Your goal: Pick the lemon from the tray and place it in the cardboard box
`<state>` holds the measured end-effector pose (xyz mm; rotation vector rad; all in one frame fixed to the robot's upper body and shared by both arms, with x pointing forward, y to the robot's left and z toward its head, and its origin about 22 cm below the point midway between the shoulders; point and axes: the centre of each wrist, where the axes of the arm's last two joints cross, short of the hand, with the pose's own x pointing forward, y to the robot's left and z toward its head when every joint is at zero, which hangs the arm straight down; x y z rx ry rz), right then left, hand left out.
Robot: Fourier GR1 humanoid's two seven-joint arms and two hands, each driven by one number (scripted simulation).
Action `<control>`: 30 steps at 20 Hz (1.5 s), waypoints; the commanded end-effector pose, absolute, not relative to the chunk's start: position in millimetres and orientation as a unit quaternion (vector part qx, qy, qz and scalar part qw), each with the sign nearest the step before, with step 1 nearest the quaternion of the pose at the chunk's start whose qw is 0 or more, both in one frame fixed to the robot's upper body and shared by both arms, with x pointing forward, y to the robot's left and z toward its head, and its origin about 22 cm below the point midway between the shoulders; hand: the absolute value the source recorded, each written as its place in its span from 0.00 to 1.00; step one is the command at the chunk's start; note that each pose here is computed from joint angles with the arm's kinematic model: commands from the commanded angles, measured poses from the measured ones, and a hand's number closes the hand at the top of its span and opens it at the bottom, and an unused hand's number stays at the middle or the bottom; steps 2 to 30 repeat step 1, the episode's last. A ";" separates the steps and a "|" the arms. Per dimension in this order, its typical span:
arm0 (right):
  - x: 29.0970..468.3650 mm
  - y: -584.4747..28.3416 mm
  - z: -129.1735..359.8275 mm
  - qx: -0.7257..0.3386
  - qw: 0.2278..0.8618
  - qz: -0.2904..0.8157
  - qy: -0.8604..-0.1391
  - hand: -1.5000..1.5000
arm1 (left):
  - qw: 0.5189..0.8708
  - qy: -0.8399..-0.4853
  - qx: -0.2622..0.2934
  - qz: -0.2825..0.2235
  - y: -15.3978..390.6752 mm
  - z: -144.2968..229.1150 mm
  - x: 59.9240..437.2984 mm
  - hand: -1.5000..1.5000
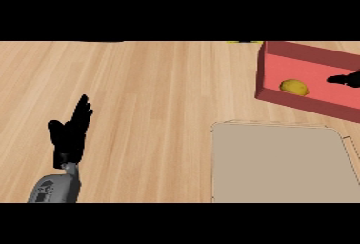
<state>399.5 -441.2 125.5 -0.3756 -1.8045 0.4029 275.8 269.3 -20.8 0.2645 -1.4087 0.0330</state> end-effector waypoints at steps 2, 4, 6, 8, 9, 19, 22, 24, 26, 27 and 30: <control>378.3 -473.8 124.8 -0.132 0.590 0.101 -0.790 0.00 | 0.758 -0.640 0.123 0.016 276.8 -29.4 266.5 0.50; 378.3 -473.8 124.8 -0.132 0.590 0.101 -0.790 0.00 | 0.758 -0.640 0.123 0.016 276.8 -29.4 266.5 0.50; 378.3 -473.8 124.8 -0.132 0.590 0.101 -0.790 0.00 | 0.758 -0.640 0.123 0.016 276.8 -29.4 266.5 0.50; 378.3 -473.8 124.8 -0.132 0.590 0.101 -0.790 0.00 | 0.758 -0.640 0.123 0.016 276.8 -29.4 266.5 0.50; 378.3 -473.8 124.8 -0.132 0.590 0.101 -0.790 0.00 | 0.758 -0.640 0.123 0.016 276.8 -29.4 266.5 0.50; 378.3 -473.8 124.8 -0.132 0.590 0.101 -0.790 0.00 | 0.758 -0.640 0.123 0.016 276.8 -29.4 266.5 0.50; 378.3 -473.8 124.8 -0.132 0.590 0.101 -0.790 0.00 | 0.758 -0.640 0.123 0.016 276.8 -29.4 266.5 0.50; 378.3 -473.8 124.8 -0.132 0.590 0.101 -0.790 0.00 | 0.758 -0.640 0.123 0.016 276.8 -29.4 266.5 0.50; 378.3 -473.8 124.8 -0.132 0.590 0.101 -0.790 0.00 | 0.758 -0.640 0.123 0.016 276.8 -29.4 266.5 0.50; 378.3 -473.8 124.8 -0.132 0.590 0.101 -0.790 0.00 | 0.758 -0.640 0.123 0.016 276.8 -29.4 266.5 0.50; 378.3 -473.8 124.8 -0.132 0.590 0.101 -0.790 0.00 | 0.758 -0.640 0.123 0.016 276.8 -29.4 266.5 0.50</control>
